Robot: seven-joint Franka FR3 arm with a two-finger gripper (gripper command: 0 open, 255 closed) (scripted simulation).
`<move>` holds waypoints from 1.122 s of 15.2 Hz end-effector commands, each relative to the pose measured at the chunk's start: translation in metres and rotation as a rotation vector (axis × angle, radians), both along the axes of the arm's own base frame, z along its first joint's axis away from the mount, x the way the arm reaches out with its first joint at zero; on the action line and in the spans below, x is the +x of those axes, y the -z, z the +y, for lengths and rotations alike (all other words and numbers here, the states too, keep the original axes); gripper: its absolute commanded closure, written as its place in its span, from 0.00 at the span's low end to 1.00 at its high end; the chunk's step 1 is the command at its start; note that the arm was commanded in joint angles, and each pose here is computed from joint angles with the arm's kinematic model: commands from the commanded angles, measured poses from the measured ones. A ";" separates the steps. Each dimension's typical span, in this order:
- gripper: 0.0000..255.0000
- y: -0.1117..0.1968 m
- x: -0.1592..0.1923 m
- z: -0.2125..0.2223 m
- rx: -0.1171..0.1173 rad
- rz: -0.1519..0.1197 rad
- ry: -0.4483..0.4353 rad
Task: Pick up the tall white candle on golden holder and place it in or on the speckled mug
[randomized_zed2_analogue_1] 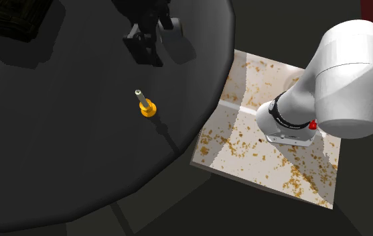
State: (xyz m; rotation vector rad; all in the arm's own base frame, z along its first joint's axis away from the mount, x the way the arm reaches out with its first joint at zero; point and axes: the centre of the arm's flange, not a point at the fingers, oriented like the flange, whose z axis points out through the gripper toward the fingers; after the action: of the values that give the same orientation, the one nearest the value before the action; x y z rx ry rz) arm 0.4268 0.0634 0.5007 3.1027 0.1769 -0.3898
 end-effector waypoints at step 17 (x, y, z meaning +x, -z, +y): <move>0.00 0.167 0.093 0.102 -0.034 0.180 -0.211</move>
State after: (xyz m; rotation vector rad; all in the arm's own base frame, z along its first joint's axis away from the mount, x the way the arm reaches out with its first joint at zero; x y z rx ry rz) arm 0.5208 0.1655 0.3393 2.9725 0.4871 -0.6552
